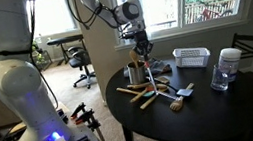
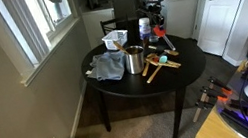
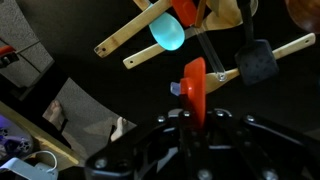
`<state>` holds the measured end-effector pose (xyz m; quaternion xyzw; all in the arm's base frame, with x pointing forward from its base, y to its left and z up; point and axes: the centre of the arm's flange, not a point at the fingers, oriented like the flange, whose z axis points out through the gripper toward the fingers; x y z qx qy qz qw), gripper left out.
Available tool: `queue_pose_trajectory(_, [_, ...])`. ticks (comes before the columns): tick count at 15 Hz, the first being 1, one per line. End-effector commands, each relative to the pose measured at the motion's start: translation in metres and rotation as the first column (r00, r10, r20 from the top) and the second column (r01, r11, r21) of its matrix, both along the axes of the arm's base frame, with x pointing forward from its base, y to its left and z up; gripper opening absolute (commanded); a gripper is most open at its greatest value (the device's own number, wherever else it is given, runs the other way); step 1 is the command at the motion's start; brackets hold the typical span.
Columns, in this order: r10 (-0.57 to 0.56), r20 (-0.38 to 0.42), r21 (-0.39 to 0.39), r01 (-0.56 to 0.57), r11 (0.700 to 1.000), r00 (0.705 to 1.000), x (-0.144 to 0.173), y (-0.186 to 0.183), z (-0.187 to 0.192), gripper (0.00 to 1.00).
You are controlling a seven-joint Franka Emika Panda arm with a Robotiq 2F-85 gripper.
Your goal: Remove the orange spatula from the silver tin and put it on the table
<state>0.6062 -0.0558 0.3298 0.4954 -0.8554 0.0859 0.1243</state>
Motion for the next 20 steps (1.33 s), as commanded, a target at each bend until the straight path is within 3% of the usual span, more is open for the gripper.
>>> queue_pose_trajectory(1, [-0.047, 0.016, 0.000, 0.047, 0.999, 0.999, 0.013, 0.005, -0.009, 0.08])
queue_pose_trajectory(6, [-0.126, 0.051, -0.012, 0.126, 0.992, 0.991, 0.048, 0.007, -0.028, 0.08])
queue_pose_trajectory(12, [-0.178, 0.030, -0.033, 0.179, 0.983, 0.983, 0.069, 0.006, -0.046, 0.08])
queue_pose_trajectory(13, [-0.189, 0.027, -0.038, 0.190, 0.981, 0.982, 0.071, 0.005, -0.048, 0.37])
queue_pose_trajectory(15, [-0.203, 0.023, -0.040, 0.204, 0.978, 0.979, 0.074, 0.005, -0.051, 0.42])
queue_pose_trajectory(20, [-0.224, 0.018, -0.035, 0.225, 0.974, 0.974, 0.080, 0.004, -0.051, 0.75])
